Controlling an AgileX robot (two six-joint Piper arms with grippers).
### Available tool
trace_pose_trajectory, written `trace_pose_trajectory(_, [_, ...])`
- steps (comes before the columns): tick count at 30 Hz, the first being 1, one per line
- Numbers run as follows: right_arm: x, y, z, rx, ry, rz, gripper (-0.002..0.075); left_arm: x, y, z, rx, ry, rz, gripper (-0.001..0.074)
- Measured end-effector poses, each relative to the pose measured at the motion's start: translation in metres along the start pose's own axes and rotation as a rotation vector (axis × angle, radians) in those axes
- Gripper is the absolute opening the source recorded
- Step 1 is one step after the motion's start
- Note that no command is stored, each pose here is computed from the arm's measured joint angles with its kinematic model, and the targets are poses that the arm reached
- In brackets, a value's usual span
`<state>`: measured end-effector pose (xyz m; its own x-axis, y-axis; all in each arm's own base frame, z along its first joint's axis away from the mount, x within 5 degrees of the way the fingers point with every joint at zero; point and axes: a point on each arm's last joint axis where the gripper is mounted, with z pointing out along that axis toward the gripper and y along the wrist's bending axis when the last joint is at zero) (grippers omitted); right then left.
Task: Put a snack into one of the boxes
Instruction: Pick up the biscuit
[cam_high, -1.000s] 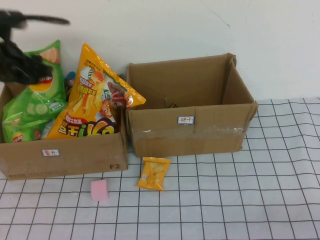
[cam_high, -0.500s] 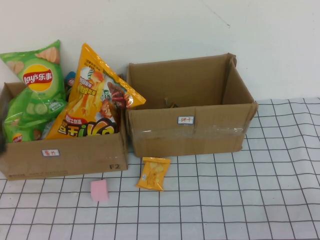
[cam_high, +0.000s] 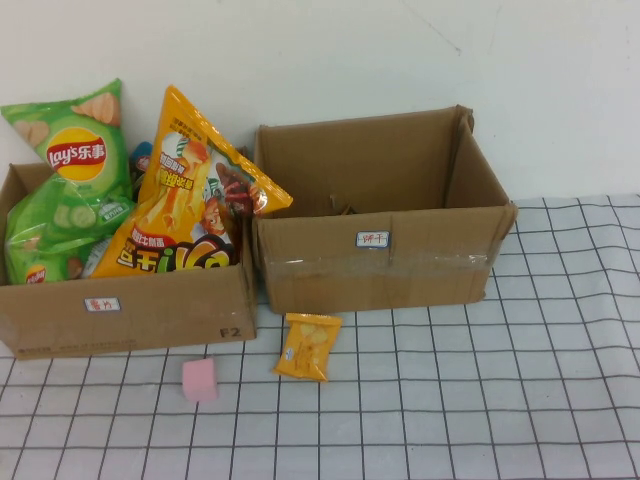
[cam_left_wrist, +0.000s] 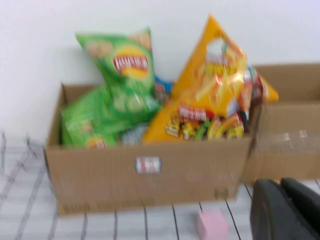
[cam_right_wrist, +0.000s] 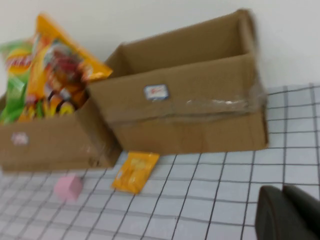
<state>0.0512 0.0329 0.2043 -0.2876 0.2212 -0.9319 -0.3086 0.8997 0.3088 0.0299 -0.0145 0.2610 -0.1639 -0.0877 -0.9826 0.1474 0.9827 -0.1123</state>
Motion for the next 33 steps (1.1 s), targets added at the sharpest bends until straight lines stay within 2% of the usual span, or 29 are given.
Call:
trace_pose_trajectory(10, [-0.054, 0.019, 0.013, -0.108, 0.078, -0.318, -0.0001, 0.005, 0.001, 0.006, 0.003, 0.052, -0.024, 0.0])
trace_pose_trajectory(17, [-0.092, 0.035, 0.034, -0.29, 0.217, -0.479, -0.0001, 0.007, -0.001, 0.005, 0.022, 0.084, -0.045, -0.0001])
trace_pose_trajectory(25, [-0.127, 0.049, 0.084, -0.517, 0.397, -0.541, -0.0001, 0.008, -0.001, 0.005, 0.024, 0.088, -0.048, -0.0001])
trace_pose_trajectory(33, [-0.143, 0.078, 0.142, -0.624, 0.59, -0.748, -0.0001, 0.008, -0.001, 0.005, 0.024, 0.088, -0.048, -0.0001])
